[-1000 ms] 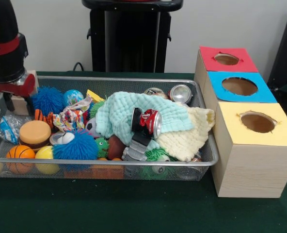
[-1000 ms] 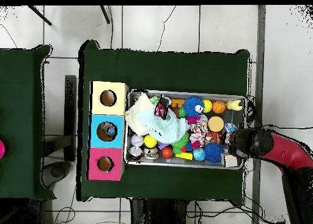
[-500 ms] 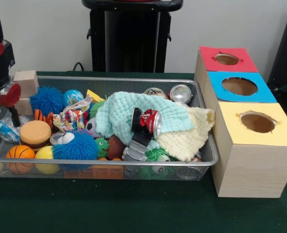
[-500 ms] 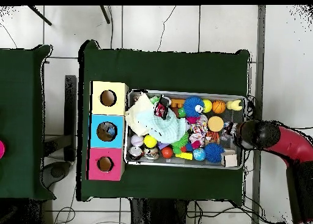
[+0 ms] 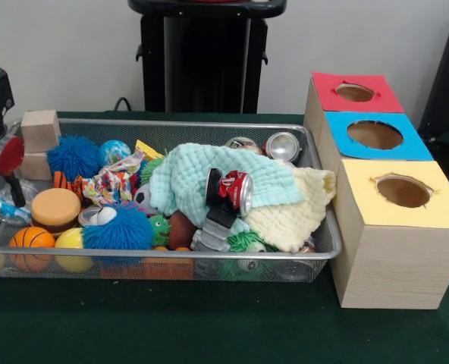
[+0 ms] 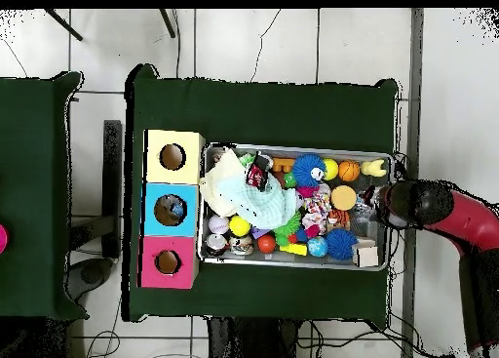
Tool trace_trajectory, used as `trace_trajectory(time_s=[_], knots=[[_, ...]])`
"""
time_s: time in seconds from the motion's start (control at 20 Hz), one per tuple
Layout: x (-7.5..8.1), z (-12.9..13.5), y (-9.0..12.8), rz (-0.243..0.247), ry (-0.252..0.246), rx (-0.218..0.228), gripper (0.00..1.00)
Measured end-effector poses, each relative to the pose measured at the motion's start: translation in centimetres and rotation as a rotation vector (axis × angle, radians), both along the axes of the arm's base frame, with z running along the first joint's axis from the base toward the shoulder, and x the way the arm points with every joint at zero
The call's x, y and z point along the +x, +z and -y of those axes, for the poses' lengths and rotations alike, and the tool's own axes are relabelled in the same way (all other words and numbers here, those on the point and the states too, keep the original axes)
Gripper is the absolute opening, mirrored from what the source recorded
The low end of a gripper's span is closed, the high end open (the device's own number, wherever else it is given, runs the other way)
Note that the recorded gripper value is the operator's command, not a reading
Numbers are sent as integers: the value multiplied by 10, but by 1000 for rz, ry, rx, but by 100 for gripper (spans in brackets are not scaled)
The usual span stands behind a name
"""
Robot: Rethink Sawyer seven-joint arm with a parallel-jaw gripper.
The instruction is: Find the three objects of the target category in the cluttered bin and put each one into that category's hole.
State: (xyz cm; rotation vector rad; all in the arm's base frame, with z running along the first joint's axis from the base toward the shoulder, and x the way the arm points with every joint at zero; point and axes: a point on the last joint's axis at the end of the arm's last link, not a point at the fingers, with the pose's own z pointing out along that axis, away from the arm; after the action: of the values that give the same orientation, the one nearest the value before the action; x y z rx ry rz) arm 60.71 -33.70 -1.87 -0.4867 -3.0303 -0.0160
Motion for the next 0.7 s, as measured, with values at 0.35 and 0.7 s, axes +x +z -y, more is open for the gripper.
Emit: trace_trajectory(time_s=[0.35,0.7], knots=[[12,-3,0,14,7,-4,100],[13,-18,-13,1,23,11,100]])
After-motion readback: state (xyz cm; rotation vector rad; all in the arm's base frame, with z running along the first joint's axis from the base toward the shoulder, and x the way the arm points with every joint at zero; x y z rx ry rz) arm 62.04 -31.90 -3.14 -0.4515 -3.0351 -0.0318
